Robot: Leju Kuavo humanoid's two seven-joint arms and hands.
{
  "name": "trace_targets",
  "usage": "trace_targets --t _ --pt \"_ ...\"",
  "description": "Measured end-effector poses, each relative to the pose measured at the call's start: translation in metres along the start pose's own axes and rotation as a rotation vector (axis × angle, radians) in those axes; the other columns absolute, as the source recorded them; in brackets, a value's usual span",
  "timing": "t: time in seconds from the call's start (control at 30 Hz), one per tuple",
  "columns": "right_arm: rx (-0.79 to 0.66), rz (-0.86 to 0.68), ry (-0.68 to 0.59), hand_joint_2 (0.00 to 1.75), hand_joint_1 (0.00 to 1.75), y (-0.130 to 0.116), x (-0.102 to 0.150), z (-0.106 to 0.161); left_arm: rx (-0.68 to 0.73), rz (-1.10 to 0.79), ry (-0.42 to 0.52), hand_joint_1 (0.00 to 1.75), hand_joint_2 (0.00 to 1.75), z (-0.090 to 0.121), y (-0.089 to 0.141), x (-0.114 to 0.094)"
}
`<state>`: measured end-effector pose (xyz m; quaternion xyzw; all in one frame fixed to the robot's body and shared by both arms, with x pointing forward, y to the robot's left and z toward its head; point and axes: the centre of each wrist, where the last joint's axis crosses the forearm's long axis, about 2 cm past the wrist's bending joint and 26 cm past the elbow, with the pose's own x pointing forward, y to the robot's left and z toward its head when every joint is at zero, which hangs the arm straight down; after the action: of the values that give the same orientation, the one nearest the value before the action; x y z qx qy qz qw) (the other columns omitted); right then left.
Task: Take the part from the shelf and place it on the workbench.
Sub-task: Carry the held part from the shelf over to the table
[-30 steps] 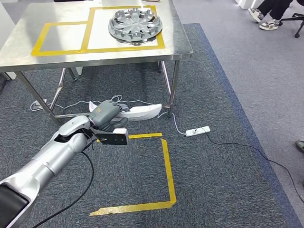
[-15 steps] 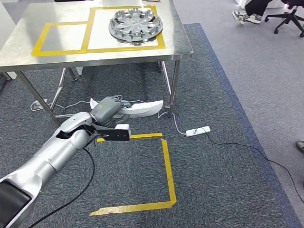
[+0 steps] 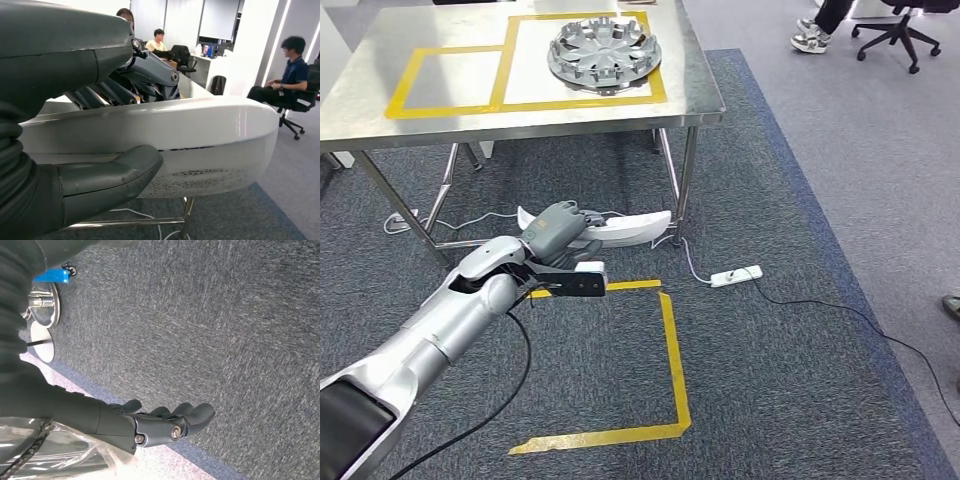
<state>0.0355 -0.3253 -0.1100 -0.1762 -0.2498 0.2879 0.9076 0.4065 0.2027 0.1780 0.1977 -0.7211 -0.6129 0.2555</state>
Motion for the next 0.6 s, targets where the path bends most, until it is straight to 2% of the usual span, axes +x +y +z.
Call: trace_targets --t 0.6 --pt "0.005 -0.001 -0.009 1.75 0.00 0.0001 0.0001 0.0000 -0.012 0.009 0.001 1.75 1.75 -0.0035 -0.0029 0.0000"
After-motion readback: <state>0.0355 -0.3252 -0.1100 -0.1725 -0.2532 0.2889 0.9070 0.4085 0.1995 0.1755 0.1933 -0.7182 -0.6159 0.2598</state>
